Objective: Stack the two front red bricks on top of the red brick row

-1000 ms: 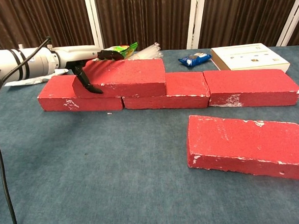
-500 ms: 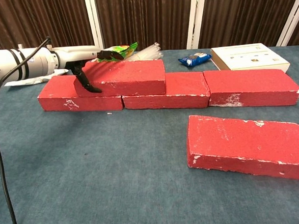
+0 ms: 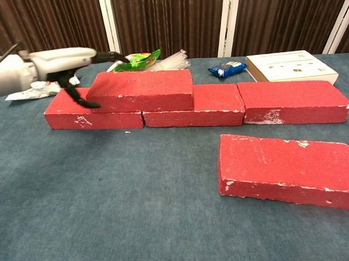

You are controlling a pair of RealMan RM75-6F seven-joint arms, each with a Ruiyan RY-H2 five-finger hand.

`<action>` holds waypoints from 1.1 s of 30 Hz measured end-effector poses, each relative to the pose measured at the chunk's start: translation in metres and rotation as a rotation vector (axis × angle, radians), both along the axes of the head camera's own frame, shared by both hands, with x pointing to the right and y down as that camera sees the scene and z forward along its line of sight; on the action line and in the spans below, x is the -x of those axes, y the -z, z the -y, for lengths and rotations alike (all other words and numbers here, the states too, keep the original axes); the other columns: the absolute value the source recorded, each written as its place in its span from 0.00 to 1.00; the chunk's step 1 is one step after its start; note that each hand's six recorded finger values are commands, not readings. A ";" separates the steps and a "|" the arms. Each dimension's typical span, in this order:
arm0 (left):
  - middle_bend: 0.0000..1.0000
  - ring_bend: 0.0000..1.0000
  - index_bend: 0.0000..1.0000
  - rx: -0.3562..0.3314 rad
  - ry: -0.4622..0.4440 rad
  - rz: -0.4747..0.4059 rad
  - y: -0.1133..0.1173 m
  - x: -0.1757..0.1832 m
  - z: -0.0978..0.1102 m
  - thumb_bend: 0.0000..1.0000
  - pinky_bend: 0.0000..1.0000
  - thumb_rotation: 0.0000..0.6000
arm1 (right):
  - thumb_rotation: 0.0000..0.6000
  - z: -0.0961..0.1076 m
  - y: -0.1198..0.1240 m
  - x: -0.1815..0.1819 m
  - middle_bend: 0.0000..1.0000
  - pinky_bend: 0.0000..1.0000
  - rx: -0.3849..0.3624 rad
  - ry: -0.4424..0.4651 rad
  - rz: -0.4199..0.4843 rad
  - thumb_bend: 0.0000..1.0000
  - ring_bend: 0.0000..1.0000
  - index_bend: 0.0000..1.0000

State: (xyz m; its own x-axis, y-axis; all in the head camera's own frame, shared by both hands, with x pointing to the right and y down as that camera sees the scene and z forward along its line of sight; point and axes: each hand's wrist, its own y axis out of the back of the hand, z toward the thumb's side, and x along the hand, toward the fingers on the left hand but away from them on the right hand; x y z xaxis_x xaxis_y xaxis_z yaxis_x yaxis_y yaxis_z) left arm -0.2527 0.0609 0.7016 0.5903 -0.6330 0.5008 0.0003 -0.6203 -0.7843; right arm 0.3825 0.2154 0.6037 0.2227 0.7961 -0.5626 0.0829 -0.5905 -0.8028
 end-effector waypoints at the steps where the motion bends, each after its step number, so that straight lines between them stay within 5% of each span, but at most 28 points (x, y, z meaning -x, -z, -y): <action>1: 0.00 0.00 0.00 -0.011 -0.001 0.019 0.002 0.012 -0.010 0.25 0.04 1.00 | 1.00 -0.002 -0.003 0.005 0.00 0.00 0.011 0.001 0.021 0.11 0.00 0.00; 10: 0.00 0.00 0.00 -0.044 0.098 0.169 0.013 0.109 -0.101 0.25 0.04 1.00 | 1.00 -0.009 -0.029 0.056 0.00 0.00 0.112 0.079 0.106 0.11 0.00 0.00; 14: 0.00 0.00 0.00 -0.047 0.155 0.190 0.016 0.135 -0.124 0.26 0.04 1.00 | 1.00 -0.006 -0.040 0.077 0.00 0.00 0.130 0.101 0.093 0.11 0.00 0.00; 29: 0.00 0.00 0.00 -0.029 0.259 0.125 0.022 0.168 -0.142 0.26 0.04 1.00 | 1.00 -0.003 -0.086 0.137 0.00 0.00 0.213 0.112 0.030 0.11 0.00 0.00; 33: 0.00 0.00 0.00 -0.030 0.261 0.121 0.025 0.170 -0.141 0.26 0.04 1.00 | 1.00 -0.002 -0.094 0.141 0.01 0.09 0.219 0.104 0.015 0.11 0.00 0.07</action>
State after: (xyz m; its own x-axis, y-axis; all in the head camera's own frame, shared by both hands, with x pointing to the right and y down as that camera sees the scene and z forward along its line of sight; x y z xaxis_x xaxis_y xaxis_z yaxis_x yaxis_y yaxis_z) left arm -0.4226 0.2022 0.6769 0.3420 -0.7716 0.5364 -0.0616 -0.5880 -0.8065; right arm 0.2412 0.2172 0.6977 0.3072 0.6277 -0.7153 0.0233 -0.7564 -0.6537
